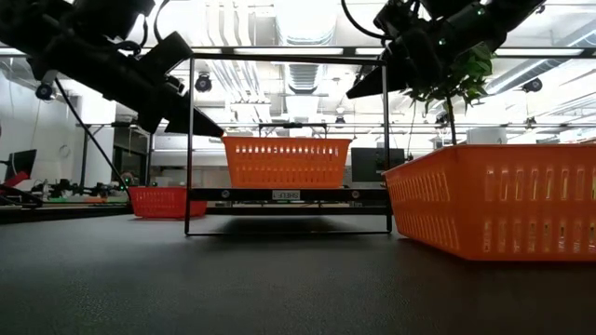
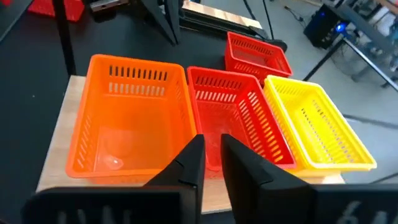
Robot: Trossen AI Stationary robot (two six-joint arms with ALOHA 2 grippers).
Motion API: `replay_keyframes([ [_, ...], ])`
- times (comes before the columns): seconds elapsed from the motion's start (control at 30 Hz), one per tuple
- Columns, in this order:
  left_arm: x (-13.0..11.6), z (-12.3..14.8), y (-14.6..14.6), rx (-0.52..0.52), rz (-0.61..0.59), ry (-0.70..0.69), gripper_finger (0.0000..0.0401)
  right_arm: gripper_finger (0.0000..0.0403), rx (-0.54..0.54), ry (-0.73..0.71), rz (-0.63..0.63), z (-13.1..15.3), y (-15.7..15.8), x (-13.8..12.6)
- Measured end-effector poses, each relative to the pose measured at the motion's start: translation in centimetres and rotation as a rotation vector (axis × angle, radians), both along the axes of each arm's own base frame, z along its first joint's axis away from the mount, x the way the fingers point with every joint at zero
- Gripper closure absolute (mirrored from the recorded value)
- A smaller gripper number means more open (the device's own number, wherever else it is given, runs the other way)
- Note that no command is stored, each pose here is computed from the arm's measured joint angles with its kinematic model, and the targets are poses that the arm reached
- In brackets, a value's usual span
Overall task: Stack baskets on shelf by color
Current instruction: Stack the left orange bin on top of the orange bin on the shelf
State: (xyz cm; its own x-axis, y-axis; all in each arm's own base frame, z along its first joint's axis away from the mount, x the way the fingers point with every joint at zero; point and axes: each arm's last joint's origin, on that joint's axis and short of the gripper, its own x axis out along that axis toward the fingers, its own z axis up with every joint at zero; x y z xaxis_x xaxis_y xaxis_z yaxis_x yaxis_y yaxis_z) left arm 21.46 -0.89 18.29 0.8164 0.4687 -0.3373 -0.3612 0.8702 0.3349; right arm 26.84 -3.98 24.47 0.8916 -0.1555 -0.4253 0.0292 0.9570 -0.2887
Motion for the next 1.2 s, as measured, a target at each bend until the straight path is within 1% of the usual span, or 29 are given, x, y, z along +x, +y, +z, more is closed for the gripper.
replay_keyframes([
  [0.17, -0.2, 0.4, 0.0, 0.019, -0.005, -0.01, 0.04, 0.0318, 0.06, 0.005, -0.025, 0.4, 0.2, -0.7],
  [0.27, -0.3, 0.6, 0.0, 0.021, -0.004, -0.019, 0.04, 0.0297, 0.09, 0.035, -0.039, 1.1, 0.2, -0.9],
  [0.37, -0.3, 0.5, 0.1, 0.021, -0.003, -0.016, 0.04, 0.028, 0.111, 0.073, -0.048, 1.7, 0.2, -0.9],
  [0.5, -0.3, 0.4, 0.1, 0.021, -0.001, -0.011, 0.04, 0.0263, 0.11, 0.143, -0.031, 2.4, 0.6, -1.1],
  [0.6, -0.3, 0.4, 0.1, 0.021, 0.002, -0.013, 0.04, 0.0255, 0.115, 0.209, -0.018, 3.6, 1.1, -1.2],
  [0.77, -0.3, 0.7, 0.1, 0.041, 0.0, -0.013, 0.04, 0.0254, 0.145, 0.264, 0.0, 7.4, 2.2, -1.6],
  [0.9, -0.4, 1.0, 0.1, 0.051, -0.003, -0.024, 0.04, 0.0262, 0.178, 0.29, 0.05, 9.4, 4.3, -2.1],
  [0.97, -0.5, 1.3, 0.1, 0.062, -0.008, -0.03, 0.04, 0.0266, 0.196, 0.298, 0.083, 9.7, 5.5, -2.3],
  [1.07, -0.8, 1.9, 0.1, 0.082, -0.014, -0.046, 0.04, 0.0273, 0.213, 0.329, 0.143, 9.4, 7.6, -2.6],
  [1.13, -1.0, 2.2, 0.2, 0.1, -0.02, -0.052, 0.04, 0.0276, 0.183, 0.349, 0.212, 8.9, 9.0, -2.9],
  [1.2, -1.3, 2.5, 0.2, 0.12, -0.026, -0.059, 0.04, 0.0277, 0.121, 0.358, 0.3, 8.6, 10.3, -3.0],
])
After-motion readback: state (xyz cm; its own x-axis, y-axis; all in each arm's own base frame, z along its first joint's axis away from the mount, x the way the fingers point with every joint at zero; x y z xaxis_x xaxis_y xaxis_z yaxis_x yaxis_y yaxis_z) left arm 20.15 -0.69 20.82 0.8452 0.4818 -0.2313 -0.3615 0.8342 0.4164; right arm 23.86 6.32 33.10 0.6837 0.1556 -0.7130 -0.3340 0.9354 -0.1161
